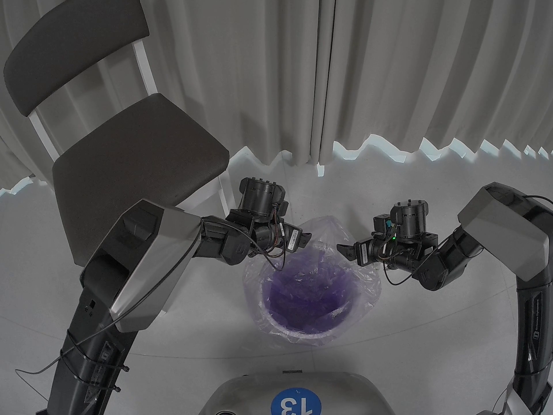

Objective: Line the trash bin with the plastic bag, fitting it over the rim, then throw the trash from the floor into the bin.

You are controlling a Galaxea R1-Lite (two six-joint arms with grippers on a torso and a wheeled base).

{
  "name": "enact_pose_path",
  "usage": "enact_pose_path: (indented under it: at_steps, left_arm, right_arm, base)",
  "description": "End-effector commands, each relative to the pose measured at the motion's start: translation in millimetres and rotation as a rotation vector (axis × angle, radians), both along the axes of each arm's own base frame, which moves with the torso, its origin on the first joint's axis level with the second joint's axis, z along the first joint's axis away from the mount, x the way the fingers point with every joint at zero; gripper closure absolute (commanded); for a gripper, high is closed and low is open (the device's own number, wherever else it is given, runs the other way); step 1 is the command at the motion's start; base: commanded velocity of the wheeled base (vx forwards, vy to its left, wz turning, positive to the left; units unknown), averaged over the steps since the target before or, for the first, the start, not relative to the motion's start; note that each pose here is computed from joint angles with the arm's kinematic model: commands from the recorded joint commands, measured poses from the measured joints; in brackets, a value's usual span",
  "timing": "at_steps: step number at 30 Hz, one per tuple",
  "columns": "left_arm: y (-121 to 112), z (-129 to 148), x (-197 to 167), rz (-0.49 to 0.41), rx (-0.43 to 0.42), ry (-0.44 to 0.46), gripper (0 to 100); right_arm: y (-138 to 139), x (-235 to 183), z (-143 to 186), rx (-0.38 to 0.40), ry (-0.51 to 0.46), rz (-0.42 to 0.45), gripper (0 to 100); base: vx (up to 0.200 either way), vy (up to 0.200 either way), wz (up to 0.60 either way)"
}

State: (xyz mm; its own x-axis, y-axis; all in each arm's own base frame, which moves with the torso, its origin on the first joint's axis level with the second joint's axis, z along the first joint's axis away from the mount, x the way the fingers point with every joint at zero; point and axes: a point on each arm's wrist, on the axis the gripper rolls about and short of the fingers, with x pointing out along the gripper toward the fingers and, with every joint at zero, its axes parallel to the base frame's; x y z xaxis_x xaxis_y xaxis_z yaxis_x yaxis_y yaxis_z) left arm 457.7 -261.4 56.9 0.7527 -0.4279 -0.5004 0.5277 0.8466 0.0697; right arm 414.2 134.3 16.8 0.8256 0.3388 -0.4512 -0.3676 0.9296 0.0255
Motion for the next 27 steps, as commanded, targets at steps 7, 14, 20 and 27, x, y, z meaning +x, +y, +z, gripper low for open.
enact_pose_path:
  at_steps: [7,14,20,27]
  left_arm:
    - [21.1,1.9,12.7,0.047,0.009,0.005,0]
    - [17.1,-6.4,18.6,0.045,0.007,0.001,0]
    - [17.6,-29.9,21.3,0.048,0.032,0.047,0]
    - [20.1,-61.4,18.2,0.049,0.089,0.153,0]
  right_arm:
    - [-24.9,10.2,-8.6,-0.027,0.030,-0.049,0]
    - [-30.6,22.8,-23.3,-0.028,0.052,-0.054,0]
    - [-28.7,30.8,-30.5,-0.027,0.048,-0.054,0]
    - [-28.1,39.5,-35.1,-0.032,0.067,-0.057,0]
  base:
    - [0.000,0.000,0.00]
    - [0.000,0.000,0.00]
    - [0.000,0.000,0.00]
    - [0.000,0.000,0.00]
